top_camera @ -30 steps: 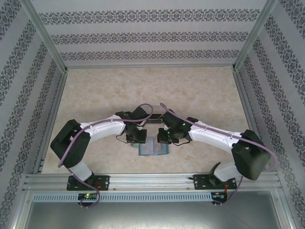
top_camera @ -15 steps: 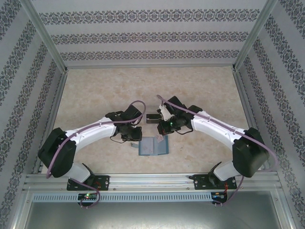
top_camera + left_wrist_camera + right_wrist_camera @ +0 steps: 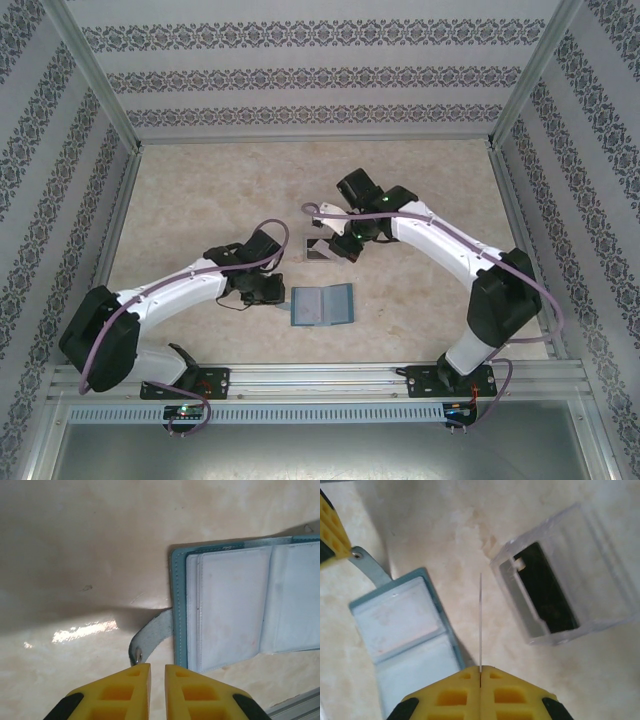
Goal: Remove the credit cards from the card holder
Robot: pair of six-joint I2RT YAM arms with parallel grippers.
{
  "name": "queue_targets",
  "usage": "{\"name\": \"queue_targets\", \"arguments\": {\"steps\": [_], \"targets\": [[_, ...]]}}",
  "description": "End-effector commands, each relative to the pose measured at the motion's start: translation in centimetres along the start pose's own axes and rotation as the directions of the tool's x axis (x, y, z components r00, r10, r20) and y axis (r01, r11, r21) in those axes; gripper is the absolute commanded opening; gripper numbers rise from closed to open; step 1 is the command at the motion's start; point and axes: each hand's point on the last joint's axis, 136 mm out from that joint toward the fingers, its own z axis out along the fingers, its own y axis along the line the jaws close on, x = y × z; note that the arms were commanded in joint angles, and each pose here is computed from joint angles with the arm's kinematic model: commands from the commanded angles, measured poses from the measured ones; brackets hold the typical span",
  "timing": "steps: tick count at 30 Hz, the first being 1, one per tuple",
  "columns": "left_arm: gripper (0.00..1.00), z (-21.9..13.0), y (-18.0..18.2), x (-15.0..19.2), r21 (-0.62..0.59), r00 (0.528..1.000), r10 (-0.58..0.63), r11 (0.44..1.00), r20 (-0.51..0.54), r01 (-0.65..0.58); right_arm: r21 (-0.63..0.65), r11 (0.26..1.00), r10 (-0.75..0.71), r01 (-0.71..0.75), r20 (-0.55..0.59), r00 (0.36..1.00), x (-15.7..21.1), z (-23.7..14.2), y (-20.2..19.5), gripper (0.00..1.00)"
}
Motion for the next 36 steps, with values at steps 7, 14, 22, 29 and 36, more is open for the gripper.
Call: {"name": "queue_targets", "arguments": {"steps": [7, 14, 22, 29, 36], "targets": [[0.17, -0.5, 1.2, 0.6, -0.008, 0.998, -0.05, 0.999, 0.029, 0.051, -0.027, 0.95, -0.312, 0.312, -0.167, 0.935, -0.4, 0.4, -3.3, 0.0], [0.18, -1.0, 1.6, 0.8, -0.016, 0.997, -0.061, 0.998, 0.041, 0.062, -0.058, 0.934, -0.357, 0.353, -0.233, 0.905, -1.1, 1.8, -5.7, 0.0], [0.18, -1.0, 1.6, 0.8, -0.014, 0.996, -0.072, 0.997, 0.045, 0.073, -0.087, 0.927, -0.375, 0.365, -0.253, 0.892, -2.0, 3.3, -7.1, 0.0], [0.18, -1.1, 1.7, 0.6, -0.02, 0.996, -0.069, 0.997, 0.05, 0.07, -0.144, 0.925, -0.377, 0.351, -0.25, 0.892, -2.3, 4.6, -6.8, 0.0], [0.18, -1.1, 1.6, 0.5, -0.025, 0.997, -0.065, 0.998, 0.05, 0.066, -0.198, 0.92, -0.382, 0.338, -0.259, 0.887, -1.9, 5.5, -5.9, 0.0]]}}
